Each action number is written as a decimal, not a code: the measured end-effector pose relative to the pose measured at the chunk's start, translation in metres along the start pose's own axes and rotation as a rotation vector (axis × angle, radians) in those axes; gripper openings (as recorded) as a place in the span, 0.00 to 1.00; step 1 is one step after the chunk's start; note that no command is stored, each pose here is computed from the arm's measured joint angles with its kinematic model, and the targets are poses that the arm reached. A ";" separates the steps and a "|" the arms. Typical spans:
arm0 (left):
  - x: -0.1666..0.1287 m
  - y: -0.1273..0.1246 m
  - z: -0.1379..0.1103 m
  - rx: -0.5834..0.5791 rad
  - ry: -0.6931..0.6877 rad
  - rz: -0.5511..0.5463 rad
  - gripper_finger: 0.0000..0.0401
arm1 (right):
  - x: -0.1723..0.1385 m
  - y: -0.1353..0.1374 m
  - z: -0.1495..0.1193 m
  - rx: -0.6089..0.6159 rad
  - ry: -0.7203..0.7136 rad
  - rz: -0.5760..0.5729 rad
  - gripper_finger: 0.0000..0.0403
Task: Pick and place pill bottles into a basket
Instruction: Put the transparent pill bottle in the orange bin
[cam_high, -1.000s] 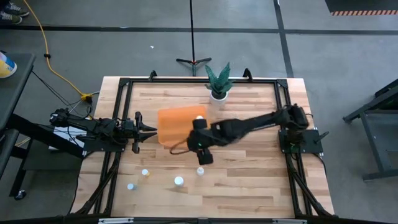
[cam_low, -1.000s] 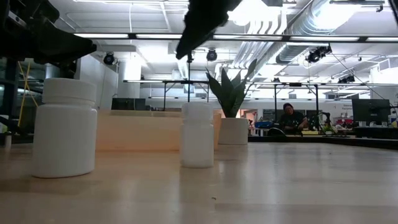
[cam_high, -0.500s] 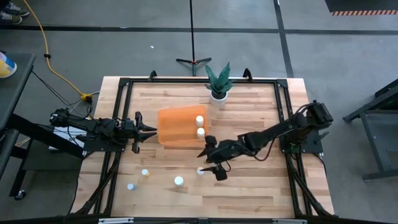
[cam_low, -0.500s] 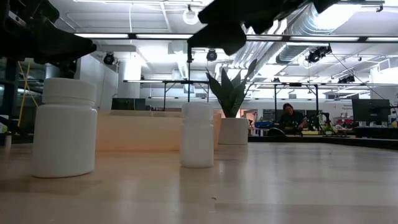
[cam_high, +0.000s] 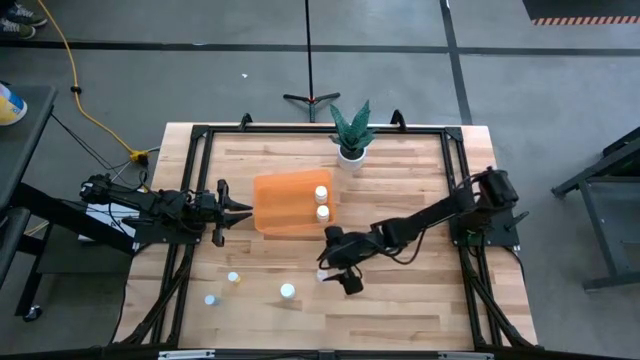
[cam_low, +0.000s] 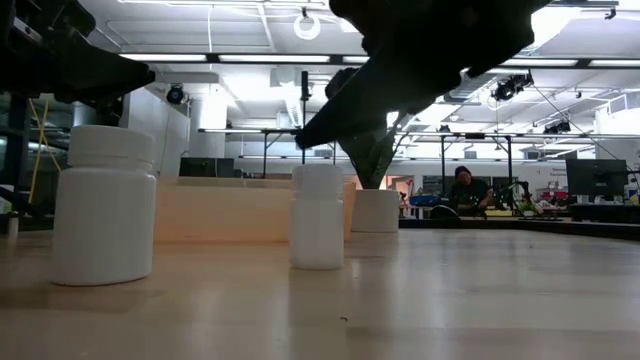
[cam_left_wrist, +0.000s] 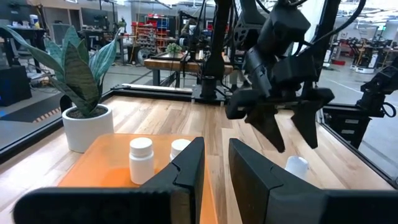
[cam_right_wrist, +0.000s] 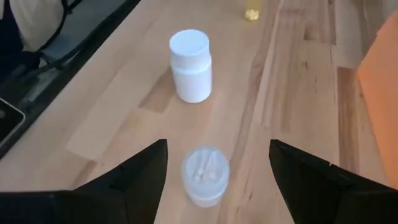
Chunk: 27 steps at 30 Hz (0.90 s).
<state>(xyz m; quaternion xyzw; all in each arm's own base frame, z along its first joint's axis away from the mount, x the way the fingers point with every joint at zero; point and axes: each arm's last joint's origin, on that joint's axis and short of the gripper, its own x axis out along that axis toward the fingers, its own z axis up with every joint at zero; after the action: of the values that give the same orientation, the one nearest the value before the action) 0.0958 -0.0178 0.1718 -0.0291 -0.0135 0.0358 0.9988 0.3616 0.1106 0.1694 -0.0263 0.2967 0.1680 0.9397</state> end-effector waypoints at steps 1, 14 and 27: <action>0.000 0.000 0.000 0.000 0.000 0.000 0.27 | 0.002 0.000 -0.002 -0.012 0.004 0.002 0.67; 0.000 0.000 0.000 0.000 0.000 0.000 0.27 | 0.023 -0.002 -0.020 -0.045 0.045 -0.001 0.67; 0.000 0.000 0.000 0.000 0.000 0.000 0.27 | 0.024 -0.003 -0.021 -0.079 0.046 0.012 0.52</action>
<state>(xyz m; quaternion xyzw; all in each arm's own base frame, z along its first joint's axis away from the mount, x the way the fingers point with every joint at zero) 0.0958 -0.0178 0.1718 -0.0292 -0.0136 0.0357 0.9988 0.3693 0.1119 0.1382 -0.0653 0.3113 0.1847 0.9299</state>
